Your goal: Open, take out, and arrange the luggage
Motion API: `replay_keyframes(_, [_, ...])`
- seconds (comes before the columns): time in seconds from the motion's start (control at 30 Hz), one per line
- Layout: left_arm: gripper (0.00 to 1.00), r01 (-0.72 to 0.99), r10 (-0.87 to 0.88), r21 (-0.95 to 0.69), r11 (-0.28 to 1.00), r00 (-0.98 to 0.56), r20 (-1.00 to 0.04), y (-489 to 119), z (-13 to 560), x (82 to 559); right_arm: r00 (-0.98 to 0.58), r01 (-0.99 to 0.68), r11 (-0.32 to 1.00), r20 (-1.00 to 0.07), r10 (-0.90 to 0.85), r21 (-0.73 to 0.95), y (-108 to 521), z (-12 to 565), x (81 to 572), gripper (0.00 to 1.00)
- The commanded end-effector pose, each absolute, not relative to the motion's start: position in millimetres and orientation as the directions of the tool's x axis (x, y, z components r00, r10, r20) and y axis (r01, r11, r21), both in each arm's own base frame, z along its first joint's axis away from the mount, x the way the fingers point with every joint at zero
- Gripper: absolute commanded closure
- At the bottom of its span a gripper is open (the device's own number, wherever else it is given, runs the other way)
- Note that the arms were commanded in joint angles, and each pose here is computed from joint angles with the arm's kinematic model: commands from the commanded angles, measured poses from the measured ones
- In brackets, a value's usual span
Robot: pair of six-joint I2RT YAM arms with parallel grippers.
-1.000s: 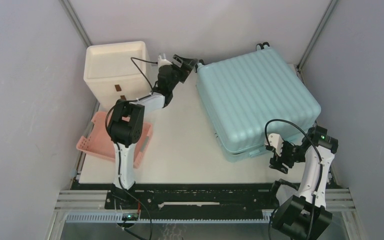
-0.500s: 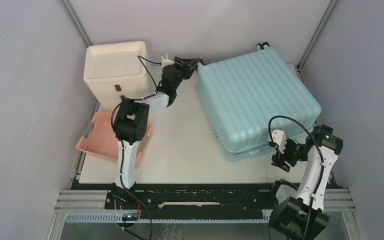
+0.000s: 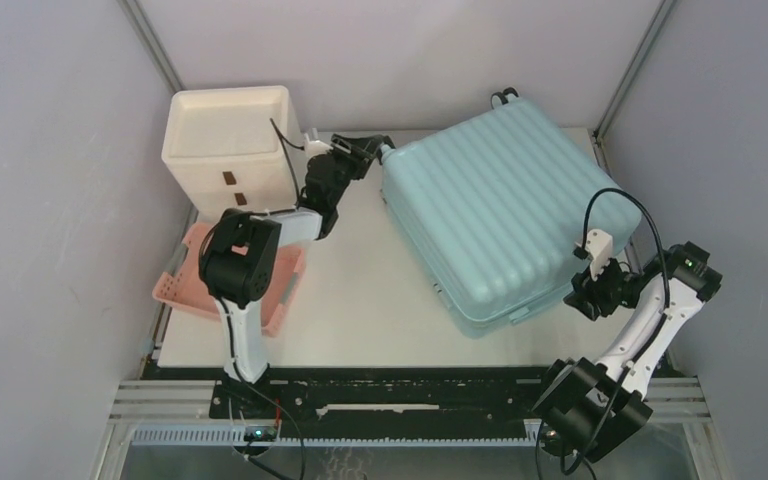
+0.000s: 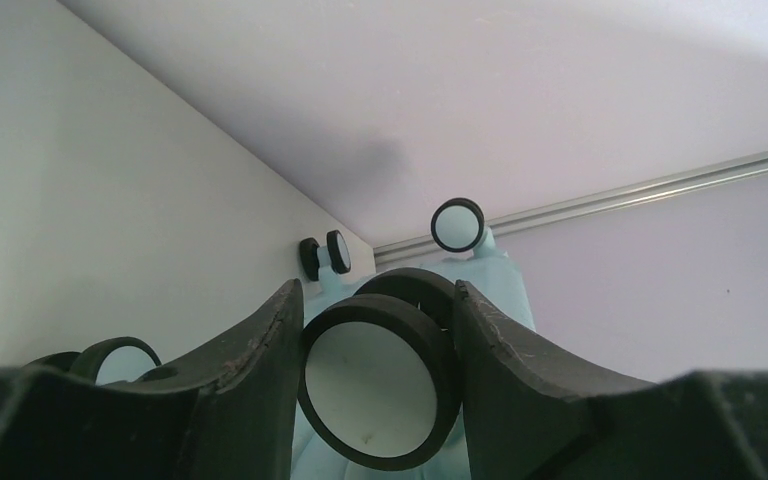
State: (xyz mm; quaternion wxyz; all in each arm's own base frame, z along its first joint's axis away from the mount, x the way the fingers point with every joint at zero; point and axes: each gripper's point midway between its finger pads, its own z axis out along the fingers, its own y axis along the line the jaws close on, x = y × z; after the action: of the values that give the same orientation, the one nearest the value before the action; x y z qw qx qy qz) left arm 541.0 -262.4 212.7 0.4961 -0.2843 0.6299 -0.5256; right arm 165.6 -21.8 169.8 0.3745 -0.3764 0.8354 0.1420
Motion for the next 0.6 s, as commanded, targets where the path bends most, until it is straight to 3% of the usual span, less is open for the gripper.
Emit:
replay_keyframes(0.0, [0.85,0.343,-0.869,-0.914,0.215,-0.36,-0.34,-264.7,275.5,495.7,-0.43,-0.644,0.763,-0.797,-0.424,-0.059,-30.6,193.3,192.1,0.49])
replay_keyframes(0.33, [0.86,0.332,-0.836,-0.917,0.223,-0.419,-0.355,-273.2,256.0,465.6,-0.464,-0.52,0.852,-0.815,-0.347,-0.066,-43.7,207.7,242.7,0.6])
replay_keyframes(0.57, [0.92,0.327,-0.795,-0.913,0.245,-0.471,-0.382,-305.6,250.4,451.1,-0.485,-0.463,0.885,-0.819,-0.306,-0.056,-42.3,213.8,269.5,0.68])
